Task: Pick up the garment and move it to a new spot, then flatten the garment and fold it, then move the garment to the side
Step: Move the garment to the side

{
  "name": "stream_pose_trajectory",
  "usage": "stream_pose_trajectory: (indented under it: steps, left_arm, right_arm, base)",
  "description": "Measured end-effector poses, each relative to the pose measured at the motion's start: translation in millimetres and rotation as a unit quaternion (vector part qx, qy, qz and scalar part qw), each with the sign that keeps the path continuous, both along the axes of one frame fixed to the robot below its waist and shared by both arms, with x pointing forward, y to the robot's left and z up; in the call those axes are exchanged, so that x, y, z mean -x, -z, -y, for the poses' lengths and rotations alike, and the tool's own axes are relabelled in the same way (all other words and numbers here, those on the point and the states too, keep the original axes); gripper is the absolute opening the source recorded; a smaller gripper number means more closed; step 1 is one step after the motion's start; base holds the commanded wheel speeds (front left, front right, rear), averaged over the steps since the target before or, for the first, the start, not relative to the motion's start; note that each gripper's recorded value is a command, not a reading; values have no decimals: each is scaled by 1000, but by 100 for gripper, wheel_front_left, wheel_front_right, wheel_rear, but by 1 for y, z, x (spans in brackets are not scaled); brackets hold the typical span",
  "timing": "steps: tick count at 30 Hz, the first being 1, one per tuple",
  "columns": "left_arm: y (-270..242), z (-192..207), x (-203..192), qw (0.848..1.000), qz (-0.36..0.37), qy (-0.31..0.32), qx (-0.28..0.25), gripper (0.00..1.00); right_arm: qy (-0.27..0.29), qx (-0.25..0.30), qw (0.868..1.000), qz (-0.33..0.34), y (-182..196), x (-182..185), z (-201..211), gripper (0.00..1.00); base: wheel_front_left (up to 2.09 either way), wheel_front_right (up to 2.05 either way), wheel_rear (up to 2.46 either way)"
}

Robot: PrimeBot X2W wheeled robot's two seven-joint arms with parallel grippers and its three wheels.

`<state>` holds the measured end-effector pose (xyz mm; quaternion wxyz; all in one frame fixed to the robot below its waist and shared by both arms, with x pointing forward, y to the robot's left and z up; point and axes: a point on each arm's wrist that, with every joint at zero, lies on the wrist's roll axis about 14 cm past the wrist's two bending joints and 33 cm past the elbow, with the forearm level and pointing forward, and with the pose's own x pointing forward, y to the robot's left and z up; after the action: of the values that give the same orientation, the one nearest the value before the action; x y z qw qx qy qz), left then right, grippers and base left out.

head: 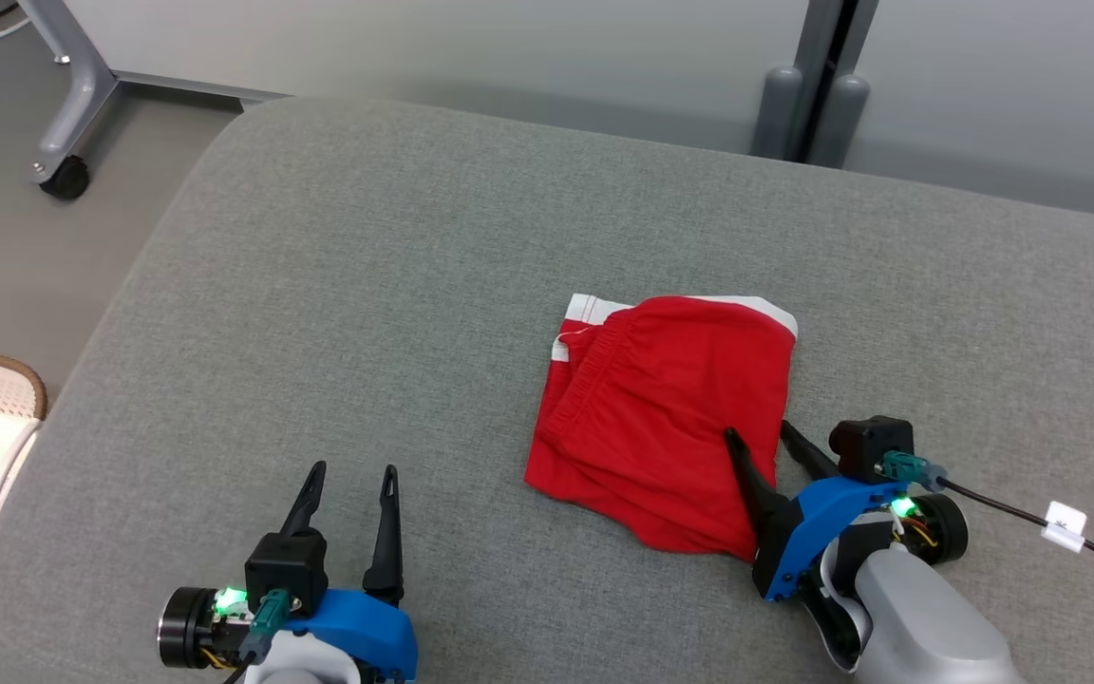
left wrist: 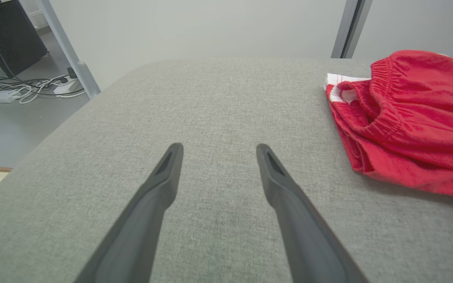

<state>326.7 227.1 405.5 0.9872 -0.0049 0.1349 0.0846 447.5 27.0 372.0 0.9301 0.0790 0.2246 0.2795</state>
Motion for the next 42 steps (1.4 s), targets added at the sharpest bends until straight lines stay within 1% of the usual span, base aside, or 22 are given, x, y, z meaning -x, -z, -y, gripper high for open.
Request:
stream_pose_trajectory:
  steps: [1,4,7,10,13,16,18,23,30,37,39,42]
  left_arm:
    - [0,1,-2,1000,0,3,0,100]
    - [1,10,-9,1000,1,19,1,100]
    - [-2,20,-20,999,7,40,0,100]
    - [-3,34,-32,998,12,64,4,100]
    - [-4,53,-46,995,18,96,7,100]
    - [-1,76,-61,991,19,130,15,100]
    - [2,97,-70,986,17,161,23,100]
    - [2,149,-91,972,25,231,38,100]
    - [-3,214,-101,947,36,315,53,100]
    - [-9,254,-100,928,42,366,61,100]
    - [-10,260,-99,924,44,374,61,100]
    - [-11,264,-99,922,45,380,63,100]
  right_arm:
    - [-4,4,1000,0,1,0,0,0]
    - [-2,4,1000,2,0,-1,3,0]
    - [12,0,1000,8,-4,-3,12,0]
    - [40,-3,999,15,-9,-7,31,0]
    - [80,-15,996,38,-23,-17,56,0]
    - [116,-14,992,46,-27,-13,86,0]
    - [140,-9,989,46,-25,-5,107,0]
    - [195,-6,979,61,-36,10,153,0]
    - [267,3,960,78,-49,42,208,0]
    - [308,10,948,86,-55,71,235,0]
    - [316,13,945,86,-55,76,241,0]
    - [319,32,944,78,-48,80,247,0]
  base:
    - [0,0,0]
    - [0,0,0]
    - [0,0,0]
    - [0,0,0]
    - [0,0,0]
    - [0,0,0]
    - [0,0,0]
    - [0,0,0]
    - [0,0,0]
    - [0,0,0]
    - [0,0,0]
    - [0,0,0]
